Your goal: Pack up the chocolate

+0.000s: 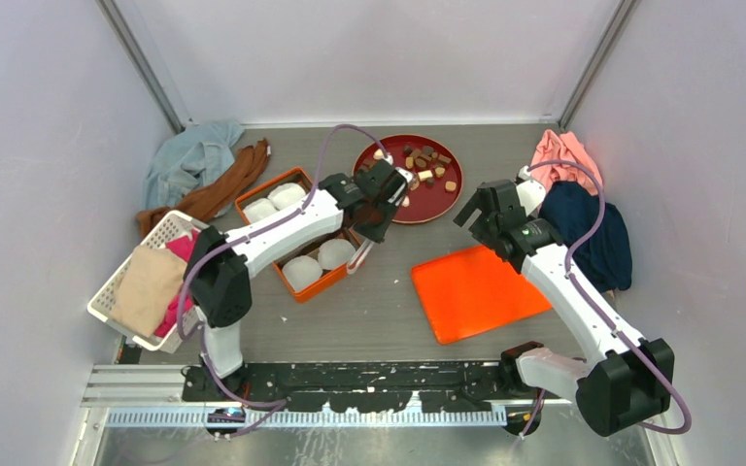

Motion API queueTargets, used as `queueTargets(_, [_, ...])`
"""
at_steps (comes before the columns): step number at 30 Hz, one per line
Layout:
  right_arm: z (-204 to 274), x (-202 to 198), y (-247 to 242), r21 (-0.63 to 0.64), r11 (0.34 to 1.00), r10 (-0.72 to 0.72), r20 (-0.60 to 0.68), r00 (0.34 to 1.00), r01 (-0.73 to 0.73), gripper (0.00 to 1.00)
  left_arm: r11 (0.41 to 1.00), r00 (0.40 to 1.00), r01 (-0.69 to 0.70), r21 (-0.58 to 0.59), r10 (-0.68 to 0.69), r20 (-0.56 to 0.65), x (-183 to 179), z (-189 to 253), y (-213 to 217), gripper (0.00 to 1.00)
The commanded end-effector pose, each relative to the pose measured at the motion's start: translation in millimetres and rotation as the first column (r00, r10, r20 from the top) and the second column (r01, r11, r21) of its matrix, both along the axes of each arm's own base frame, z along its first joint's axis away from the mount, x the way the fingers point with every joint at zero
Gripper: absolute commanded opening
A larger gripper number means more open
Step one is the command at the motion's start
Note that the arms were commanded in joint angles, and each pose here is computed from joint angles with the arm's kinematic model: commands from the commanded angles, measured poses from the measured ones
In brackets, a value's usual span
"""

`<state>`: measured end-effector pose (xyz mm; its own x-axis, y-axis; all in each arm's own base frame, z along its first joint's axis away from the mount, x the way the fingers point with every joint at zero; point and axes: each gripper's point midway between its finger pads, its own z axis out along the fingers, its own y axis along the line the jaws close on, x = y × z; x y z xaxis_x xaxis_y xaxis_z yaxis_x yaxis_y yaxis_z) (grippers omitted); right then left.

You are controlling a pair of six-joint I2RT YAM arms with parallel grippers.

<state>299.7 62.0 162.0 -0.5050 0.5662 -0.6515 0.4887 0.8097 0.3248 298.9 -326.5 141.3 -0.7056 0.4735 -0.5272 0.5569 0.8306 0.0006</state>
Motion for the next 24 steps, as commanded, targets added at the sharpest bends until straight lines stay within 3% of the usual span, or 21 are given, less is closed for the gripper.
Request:
queueTargets(1, [19, 5, -6, 0.002, 1.000, -0.029, 0.073, 0.997, 0.029, 0.95, 0.999, 1.000, 0.020, -0.034, -0.021, -0.020, 7, 13, -2, 0.22])
queueTargets(4, [20, 4, -8, -0.003, 0.999, -0.032, 0.075, 0.997, 0.032, 0.95, 0.999, 1.000, 0.019, -0.048, -0.020, -0.010, 13, 19, -5, 0.29])
queueTargets(12, [17, 2, -8, 0.000, 0.999, -0.032, 0.068, 0.997, 0.032, 0.95, 0.997, 1.000, 0.006, -0.071, -0.006, 0.003, 27, 26, -10, 0.31])
queueTargets(15, [17, 1, -8, -0.002, 0.999, -0.033, 0.068, 0.997, 0.034, 0.95, 0.997, 1.000, 0.004, -0.080, -0.003, 0.009, 32, 28, -13, 0.38])
queueTargets(24, [19, -1, -10, -0.005, 0.999, -0.037, 0.073, 0.997, 0.038, 0.95, 0.996, 1.000, -0.023, -0.086, 0.021, -0.020, 50, 21, -21, 0.37])
